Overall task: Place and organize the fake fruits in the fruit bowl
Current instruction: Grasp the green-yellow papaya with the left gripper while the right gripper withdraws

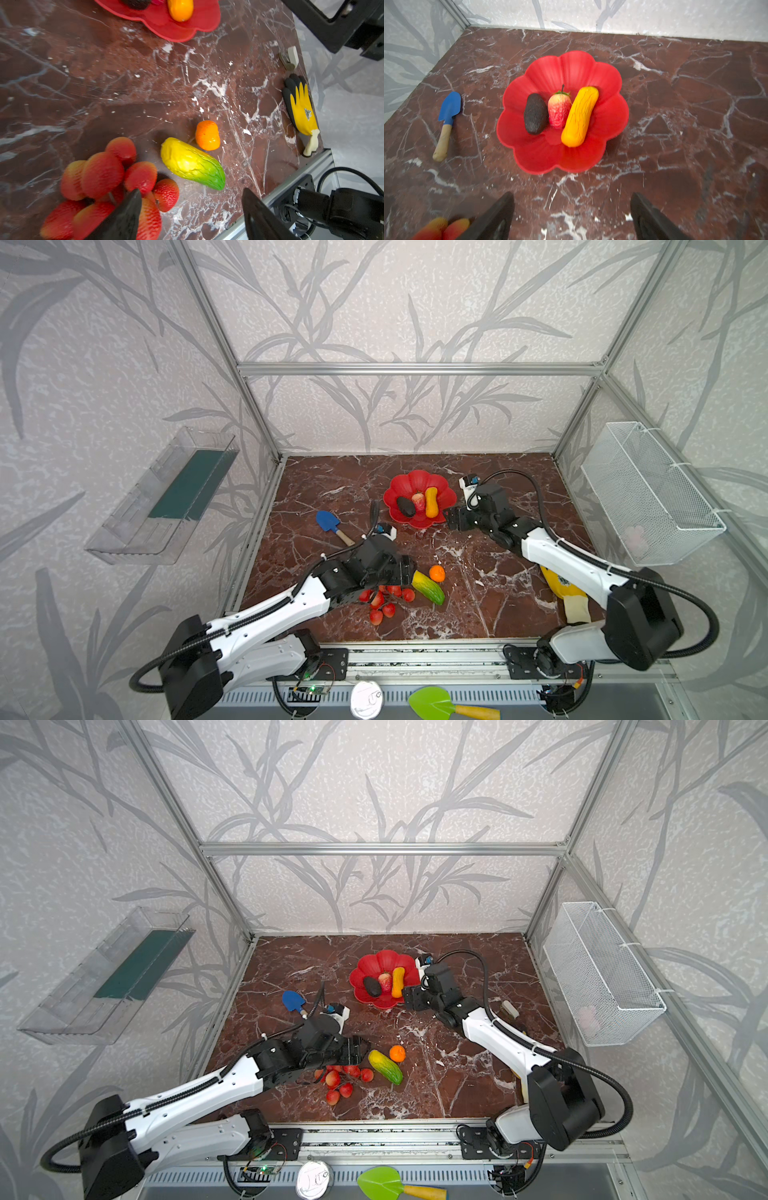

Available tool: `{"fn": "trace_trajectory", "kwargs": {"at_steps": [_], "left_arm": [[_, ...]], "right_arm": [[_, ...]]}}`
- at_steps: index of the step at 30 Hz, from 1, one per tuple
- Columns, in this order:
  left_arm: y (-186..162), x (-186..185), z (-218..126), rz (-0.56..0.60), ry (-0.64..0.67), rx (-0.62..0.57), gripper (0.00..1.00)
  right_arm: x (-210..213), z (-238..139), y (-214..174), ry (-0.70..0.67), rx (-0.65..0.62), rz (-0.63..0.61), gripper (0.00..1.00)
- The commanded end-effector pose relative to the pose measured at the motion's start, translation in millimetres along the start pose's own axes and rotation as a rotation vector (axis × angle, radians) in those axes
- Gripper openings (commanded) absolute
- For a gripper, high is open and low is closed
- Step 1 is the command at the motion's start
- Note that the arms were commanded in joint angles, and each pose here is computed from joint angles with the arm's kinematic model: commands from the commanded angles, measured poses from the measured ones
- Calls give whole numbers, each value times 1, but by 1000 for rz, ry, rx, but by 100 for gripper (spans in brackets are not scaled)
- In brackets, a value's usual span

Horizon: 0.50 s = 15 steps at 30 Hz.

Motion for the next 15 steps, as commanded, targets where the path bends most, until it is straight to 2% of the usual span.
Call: {"fn": "trace_trajectory", "kwargs": {"at_steps": [1,5,10,15], "left_arm": [[-3,-13,8,16,33,28,77],[-11,-19,30,31,35,102,78],[-20,-23,57,54,54,213,79],[-26,-21,73,45,81,273,80]], "right_arm": [[-7,-19,-23,-19,26,19,94],[-13,-41,-34,-49,9,15,100],[-17,-52,-39,-65,4,2,99],[-16,-51,-41,-51,12,-2,99]]}}
Point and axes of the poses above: each gripper's point midway between its finger pads, its own z axis out along the fingers, its own x axis along the line the jaws close on, y = z × x, the point moved 9 cm from there along -z, back along the fingers, and after that the axes turned 1 degree about -z, right-handed, at the moved point
